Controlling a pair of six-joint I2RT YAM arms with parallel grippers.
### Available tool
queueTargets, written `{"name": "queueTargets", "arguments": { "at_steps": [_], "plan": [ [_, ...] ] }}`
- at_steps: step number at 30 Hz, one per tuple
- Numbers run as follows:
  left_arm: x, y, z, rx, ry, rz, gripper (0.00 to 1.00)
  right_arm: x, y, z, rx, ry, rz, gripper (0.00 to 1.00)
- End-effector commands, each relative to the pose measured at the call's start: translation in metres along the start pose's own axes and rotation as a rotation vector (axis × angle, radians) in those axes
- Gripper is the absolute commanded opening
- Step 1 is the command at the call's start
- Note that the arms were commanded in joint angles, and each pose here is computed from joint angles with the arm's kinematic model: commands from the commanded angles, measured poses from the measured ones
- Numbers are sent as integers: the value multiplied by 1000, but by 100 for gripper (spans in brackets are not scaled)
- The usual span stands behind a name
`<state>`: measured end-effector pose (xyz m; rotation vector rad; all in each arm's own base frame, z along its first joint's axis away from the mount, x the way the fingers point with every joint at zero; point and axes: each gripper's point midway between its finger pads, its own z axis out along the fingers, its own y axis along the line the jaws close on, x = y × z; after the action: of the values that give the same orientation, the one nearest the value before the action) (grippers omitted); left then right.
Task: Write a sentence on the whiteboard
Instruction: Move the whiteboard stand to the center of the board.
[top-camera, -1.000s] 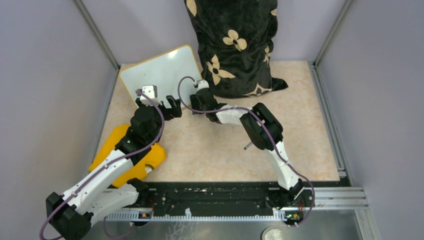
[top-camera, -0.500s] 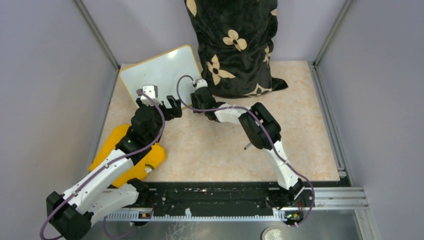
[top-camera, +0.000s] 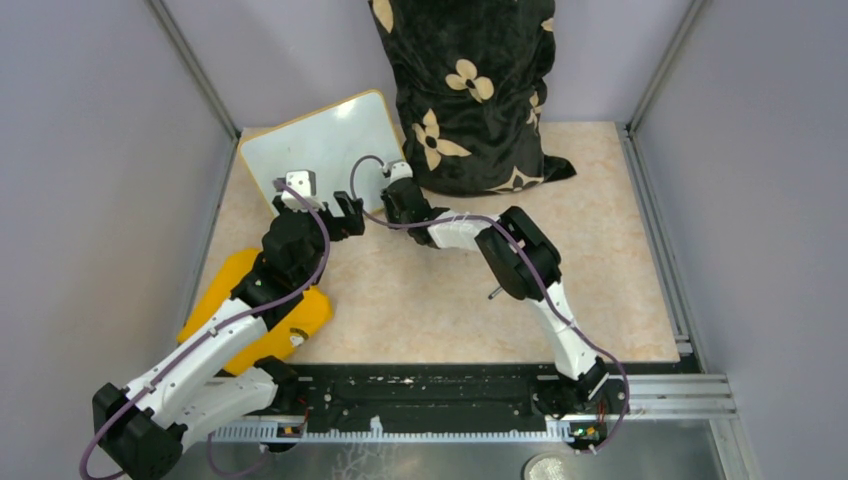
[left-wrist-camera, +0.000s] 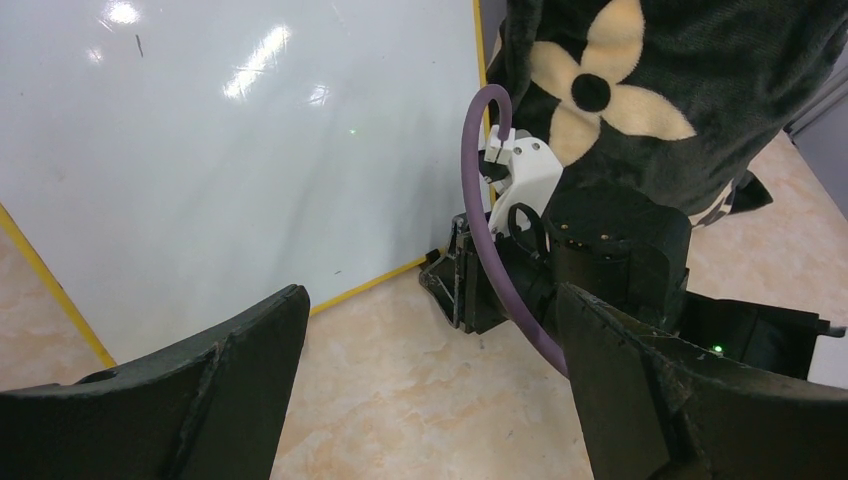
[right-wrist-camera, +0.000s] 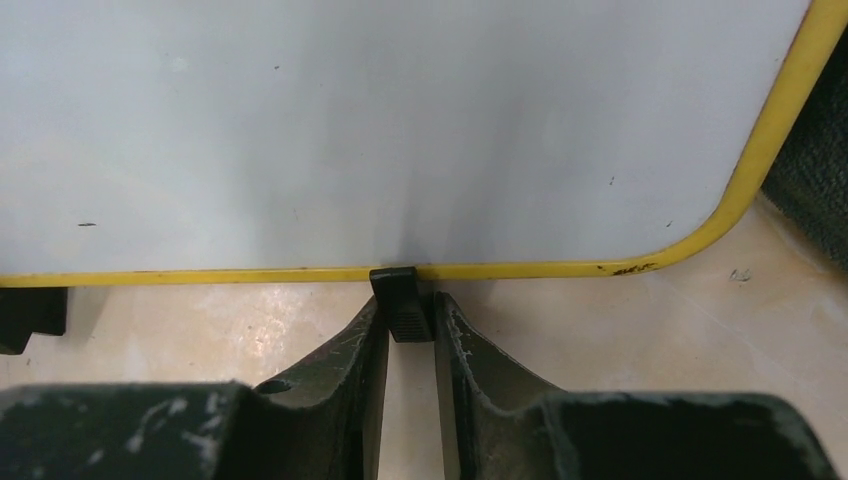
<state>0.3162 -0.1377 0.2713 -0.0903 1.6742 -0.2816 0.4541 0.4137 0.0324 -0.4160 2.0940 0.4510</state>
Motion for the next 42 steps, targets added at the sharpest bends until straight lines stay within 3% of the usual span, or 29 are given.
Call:
{"name": "queueTargets", "arguments": {
  "at_steps": [1, 8, 28, 42],
  "plan": [
    [-12, -7, -2, 24, -17, -23, 98, -6, 0, -12, 15, -21, -18, 20],
    [-13, -8, -3, 26, -18, -26, 98, -1, -4, -23, 32, -20, -34, 13],
    [-10, -4, -1, 8, -15, -18, 98, 64, -33, -117, 94, 48, -33, 12],
    [-5, 1, 1, -22, -9, -3, 98, 105, -78, -187, 281, 97, 149, 9]
  ]
}}
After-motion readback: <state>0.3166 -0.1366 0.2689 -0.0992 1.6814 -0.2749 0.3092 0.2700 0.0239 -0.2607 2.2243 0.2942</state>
